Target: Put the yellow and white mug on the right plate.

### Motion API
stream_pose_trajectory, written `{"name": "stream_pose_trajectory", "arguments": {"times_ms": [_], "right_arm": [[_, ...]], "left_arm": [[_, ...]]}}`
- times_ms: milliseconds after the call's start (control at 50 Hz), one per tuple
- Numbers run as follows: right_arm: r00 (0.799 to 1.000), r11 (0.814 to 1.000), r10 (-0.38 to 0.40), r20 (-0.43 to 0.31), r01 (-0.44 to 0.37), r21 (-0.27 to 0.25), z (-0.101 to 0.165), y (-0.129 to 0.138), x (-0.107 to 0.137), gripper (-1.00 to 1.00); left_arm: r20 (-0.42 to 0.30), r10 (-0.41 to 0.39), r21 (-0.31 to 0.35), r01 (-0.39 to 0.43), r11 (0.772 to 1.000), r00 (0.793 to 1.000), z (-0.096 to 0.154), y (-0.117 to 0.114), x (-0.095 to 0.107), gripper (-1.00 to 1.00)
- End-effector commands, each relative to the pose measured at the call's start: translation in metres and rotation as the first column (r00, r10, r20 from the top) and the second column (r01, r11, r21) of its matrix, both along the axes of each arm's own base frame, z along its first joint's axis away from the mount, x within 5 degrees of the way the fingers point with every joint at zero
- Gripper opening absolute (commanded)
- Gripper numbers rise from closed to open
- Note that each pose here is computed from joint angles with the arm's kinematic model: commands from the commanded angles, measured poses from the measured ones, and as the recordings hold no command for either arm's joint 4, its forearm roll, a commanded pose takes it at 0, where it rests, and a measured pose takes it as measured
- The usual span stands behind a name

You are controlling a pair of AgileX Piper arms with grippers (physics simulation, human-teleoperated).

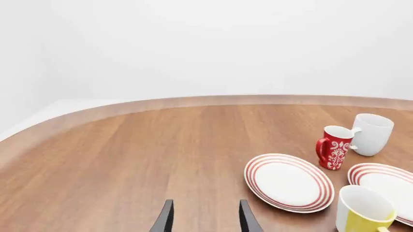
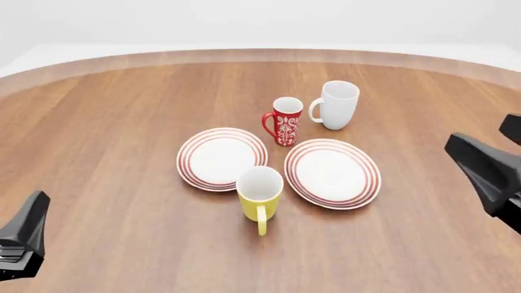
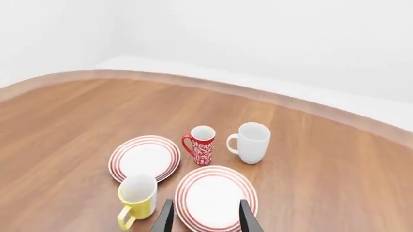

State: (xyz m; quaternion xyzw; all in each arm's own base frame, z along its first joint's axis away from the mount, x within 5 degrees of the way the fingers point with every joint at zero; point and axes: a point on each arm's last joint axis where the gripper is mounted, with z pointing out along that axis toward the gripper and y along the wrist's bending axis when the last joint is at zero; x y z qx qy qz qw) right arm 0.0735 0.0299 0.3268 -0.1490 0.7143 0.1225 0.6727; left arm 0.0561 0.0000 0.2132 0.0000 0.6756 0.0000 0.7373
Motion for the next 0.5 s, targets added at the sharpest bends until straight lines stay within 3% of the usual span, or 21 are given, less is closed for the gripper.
{"name": "stream_pose_trajectory", "arguments": {"times_ms": [20,500], "right_arm": [[0.994,0.994,0.104,-0.038,-0.104,-0.016,0.031,0.014,0.010,1.00],[0.949,0.958,0.285,-0.134,-0.285,0.015,0.047,0.055,0.030,1.00]], "left_arm": [[0.000,0.000,0.000,0.000,1.000,1.000,0.000,0.000,0.000,1.00],[0.000,0.000,0.000,0.000,1.000,1.000,0.000,0.000,0.000,1.00]]}}
